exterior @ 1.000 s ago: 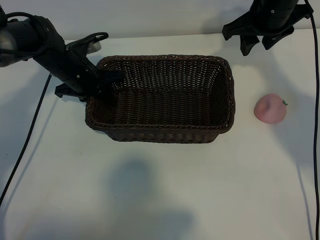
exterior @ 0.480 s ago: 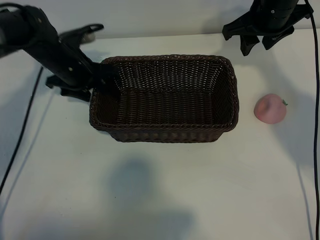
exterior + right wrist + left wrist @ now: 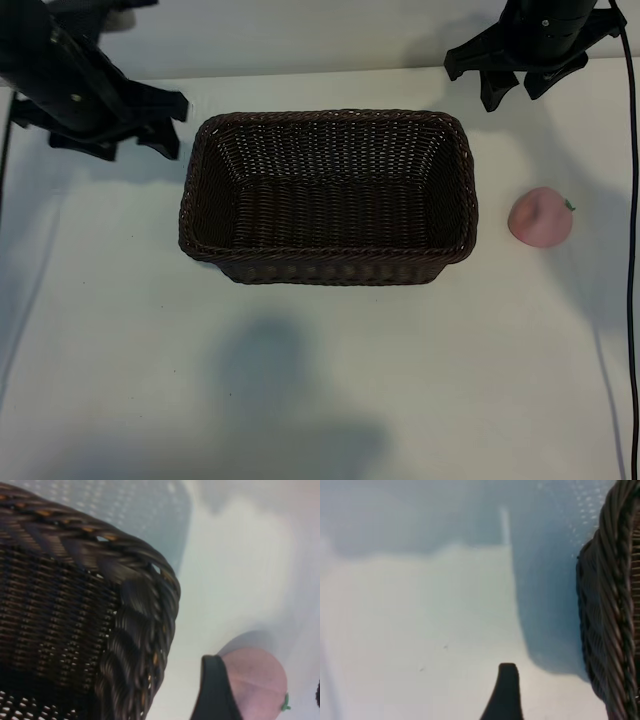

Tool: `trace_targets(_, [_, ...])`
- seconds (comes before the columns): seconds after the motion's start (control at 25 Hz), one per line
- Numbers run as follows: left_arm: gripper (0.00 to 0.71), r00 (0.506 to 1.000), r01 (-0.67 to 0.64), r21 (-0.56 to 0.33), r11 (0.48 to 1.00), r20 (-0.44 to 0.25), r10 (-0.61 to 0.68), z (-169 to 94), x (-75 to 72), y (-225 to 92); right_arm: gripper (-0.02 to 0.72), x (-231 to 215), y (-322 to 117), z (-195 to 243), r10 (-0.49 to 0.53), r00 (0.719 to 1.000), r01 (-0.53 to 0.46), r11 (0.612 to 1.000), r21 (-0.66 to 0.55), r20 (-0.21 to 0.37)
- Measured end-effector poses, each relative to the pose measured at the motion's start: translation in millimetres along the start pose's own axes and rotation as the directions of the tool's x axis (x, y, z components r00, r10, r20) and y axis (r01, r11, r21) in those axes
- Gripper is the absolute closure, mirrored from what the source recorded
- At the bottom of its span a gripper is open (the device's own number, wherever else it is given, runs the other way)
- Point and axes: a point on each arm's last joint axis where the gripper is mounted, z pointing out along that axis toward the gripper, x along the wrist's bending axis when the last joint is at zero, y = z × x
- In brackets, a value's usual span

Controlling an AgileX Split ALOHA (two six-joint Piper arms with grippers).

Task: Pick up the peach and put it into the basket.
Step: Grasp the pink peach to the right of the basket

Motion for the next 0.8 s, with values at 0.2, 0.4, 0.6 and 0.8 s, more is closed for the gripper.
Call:
trace_targets(0.2, [0.068, 1.000, -0.014, -0.048, 0.999, -0.013, 0.013, -25, -1.1, 0, 0.220, 0, 0, 0, 0.000, 1.000, 0.000, 1.000, 0.000, 0.000])
trace_targets(0.4, [0.079, 1.000, -0.019, -0.027, 0.999, -0.020, 0.018, -26, -0.6, -2, 0.220, 0, 0, 0, 0.000, 1.000, 0.000, 1.000, 0.000, 0.000])
trace_targets(0.6, [0.091, 0.999, -0.025, -0.013, 1.000, -0.029, 0.025, -26, 0.2, -4, 0.220, 0, 0, 0, 0.000, 1.000, 0.000, 1.000, 0.000, 0.000])
trace_targets(0.8, [0.109, 0.999, -0.025, -0.009, 1.000, -0.029, 0.025, -26, 0.2, -4, 0.220, -1, 0, 0, 0.020, 1.000, -0.020, 1.000, 0.000, 0.000])
